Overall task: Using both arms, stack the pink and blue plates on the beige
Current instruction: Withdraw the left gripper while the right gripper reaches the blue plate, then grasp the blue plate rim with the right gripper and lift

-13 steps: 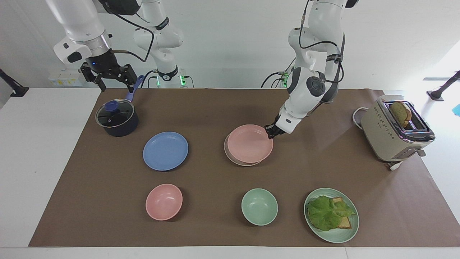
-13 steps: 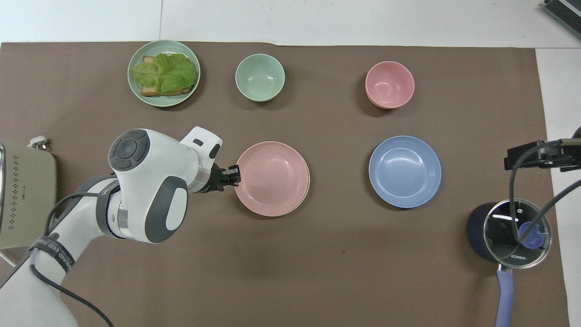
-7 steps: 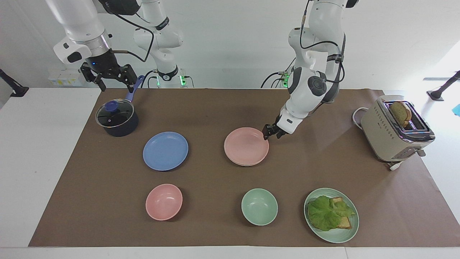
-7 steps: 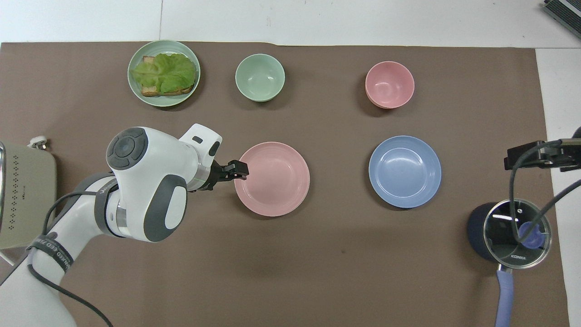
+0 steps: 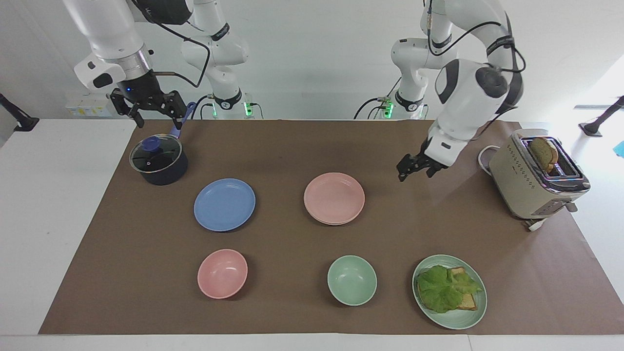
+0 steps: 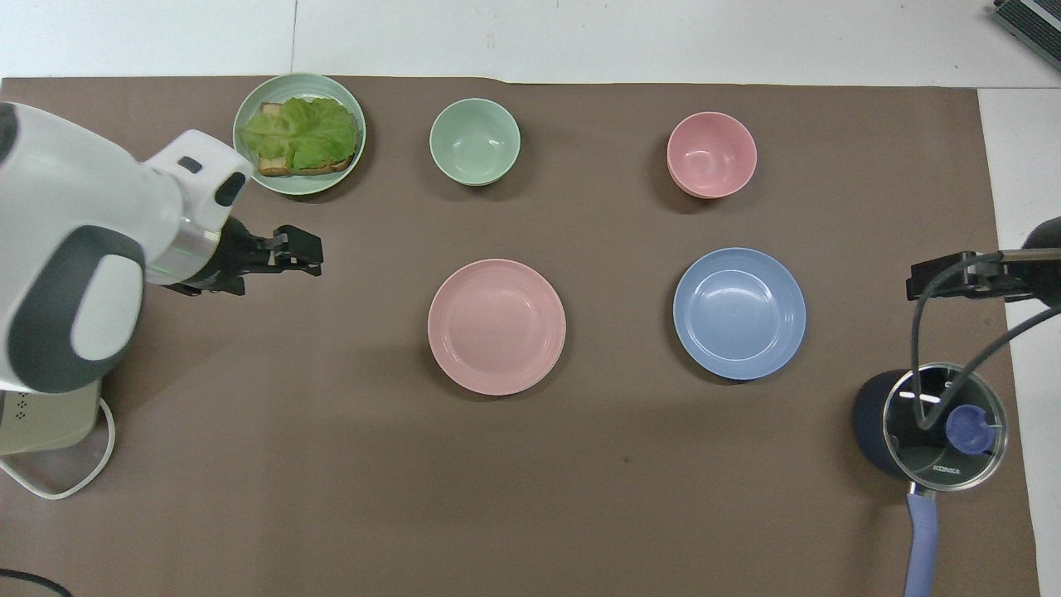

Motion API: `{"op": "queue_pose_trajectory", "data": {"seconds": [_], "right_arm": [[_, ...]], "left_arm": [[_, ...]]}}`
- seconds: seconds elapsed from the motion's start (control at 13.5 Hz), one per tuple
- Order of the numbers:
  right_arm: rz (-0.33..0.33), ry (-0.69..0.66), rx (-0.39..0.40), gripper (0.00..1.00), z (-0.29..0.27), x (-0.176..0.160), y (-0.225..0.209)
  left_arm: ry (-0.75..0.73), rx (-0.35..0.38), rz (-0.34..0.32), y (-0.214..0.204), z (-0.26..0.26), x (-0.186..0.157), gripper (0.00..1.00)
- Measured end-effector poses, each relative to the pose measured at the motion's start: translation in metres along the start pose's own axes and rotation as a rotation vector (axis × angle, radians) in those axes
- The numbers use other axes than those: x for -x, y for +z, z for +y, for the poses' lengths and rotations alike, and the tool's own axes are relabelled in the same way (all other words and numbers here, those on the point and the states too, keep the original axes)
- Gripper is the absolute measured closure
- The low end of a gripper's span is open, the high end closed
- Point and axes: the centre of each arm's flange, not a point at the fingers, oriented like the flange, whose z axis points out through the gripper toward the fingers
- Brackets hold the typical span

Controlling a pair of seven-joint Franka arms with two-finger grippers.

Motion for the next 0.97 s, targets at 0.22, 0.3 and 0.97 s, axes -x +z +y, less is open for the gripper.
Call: {"op": "queue_pose_trajectory", "data": {"seconds": [0.22,0.3,0.97], "right_arm": [[0.018,-0.041,-0.001,0.00,-0.004,-0.012,0.077],[0.016,-0.054,0.000,0.00,-0.005,-0.016,0.106],[0.002,-0.132,-0.062,0.00,0.015,-0.015,0.271]], "left_arm": [[0.052,-0.069,-0.014,-0.057,-0.044,-0.004,0.00],[0.084,-0.098,-0.014,-0.071,-0.051,-0.001,0.00],[0.171,-0.132,0.037,-0.131,-0.072,0.025,0.00]]}}
